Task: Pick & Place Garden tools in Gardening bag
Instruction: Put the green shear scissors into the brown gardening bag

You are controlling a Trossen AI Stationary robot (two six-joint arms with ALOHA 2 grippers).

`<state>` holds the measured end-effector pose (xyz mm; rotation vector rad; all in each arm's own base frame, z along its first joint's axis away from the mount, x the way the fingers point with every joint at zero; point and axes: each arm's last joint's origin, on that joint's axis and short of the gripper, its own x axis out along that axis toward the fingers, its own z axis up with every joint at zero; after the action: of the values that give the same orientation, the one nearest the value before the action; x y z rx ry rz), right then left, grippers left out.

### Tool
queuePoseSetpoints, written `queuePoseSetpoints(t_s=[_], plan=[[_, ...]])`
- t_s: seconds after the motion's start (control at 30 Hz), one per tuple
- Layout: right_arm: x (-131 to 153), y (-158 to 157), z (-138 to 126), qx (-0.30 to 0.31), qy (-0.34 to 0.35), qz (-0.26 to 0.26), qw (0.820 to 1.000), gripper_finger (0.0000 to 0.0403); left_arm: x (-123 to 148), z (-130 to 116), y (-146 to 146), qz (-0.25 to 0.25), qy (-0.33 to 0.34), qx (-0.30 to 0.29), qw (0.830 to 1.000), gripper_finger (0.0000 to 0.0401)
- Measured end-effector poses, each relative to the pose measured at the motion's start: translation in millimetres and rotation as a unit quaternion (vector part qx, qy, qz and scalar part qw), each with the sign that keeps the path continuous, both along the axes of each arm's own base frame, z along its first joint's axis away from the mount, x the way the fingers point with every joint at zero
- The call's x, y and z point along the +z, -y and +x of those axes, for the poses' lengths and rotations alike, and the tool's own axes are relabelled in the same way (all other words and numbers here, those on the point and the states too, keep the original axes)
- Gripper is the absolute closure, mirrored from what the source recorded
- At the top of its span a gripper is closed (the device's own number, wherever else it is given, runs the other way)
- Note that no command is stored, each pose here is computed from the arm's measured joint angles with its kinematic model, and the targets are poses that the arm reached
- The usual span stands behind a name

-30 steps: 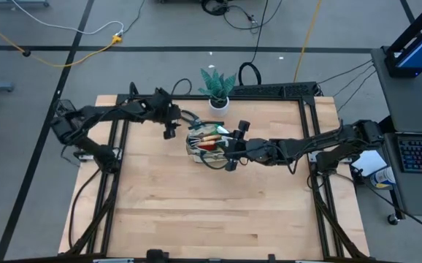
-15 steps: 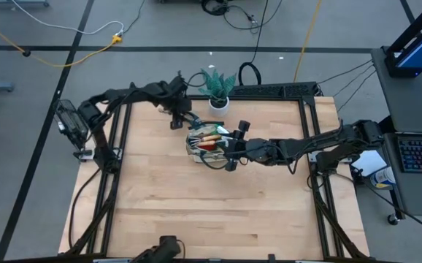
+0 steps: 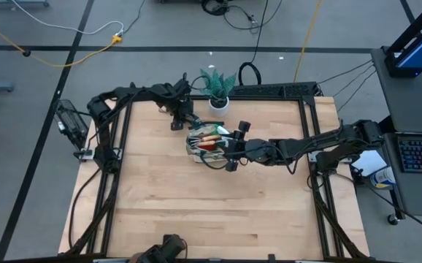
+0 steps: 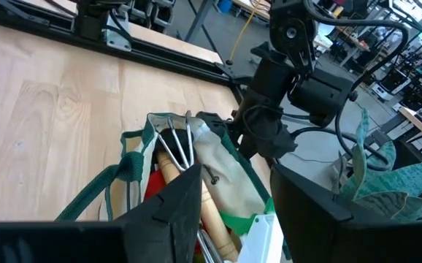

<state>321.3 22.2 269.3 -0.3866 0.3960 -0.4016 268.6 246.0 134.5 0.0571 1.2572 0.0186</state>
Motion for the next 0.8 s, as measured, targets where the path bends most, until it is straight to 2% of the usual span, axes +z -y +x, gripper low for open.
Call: queuePoseSetpoints(t_s=[0.07,0.23,0.5,0.6,0.8], plan=[[0.0,0.1,0.0,0.0,0.0,0.0,1.0,0.0246,-0.2,-0.1,0.6,-0.006,0.003,-0.005,1.0,0.0263],[-0.2,0.0,-0.1,0.0,-0.001,0.0,1.0,0.0249,0.4,-0.4,2.0,-0.014,0.006,-0.004,1.0,0.0358],[-2.0,0.1,-0.7,-0.008,0.001,0.021,1.0,0.0249,9.8,-4.4,13.3,-0.044,-0.016,0.038,0.998,0.0358],[-2.6,0.1,-1.0,-0.008,-0.003,0.021,1.0,0.0251,27.8,-8.8,24.6,-0.049,-0.025,0.046,0.997,0.0358],[-2.5,0.1,-1.0,-0.01,0.0,0.026,1.0,0.0252,78.8,-15.5,47.6,0.004,-0.004,0.053,0.999,0.0358]])
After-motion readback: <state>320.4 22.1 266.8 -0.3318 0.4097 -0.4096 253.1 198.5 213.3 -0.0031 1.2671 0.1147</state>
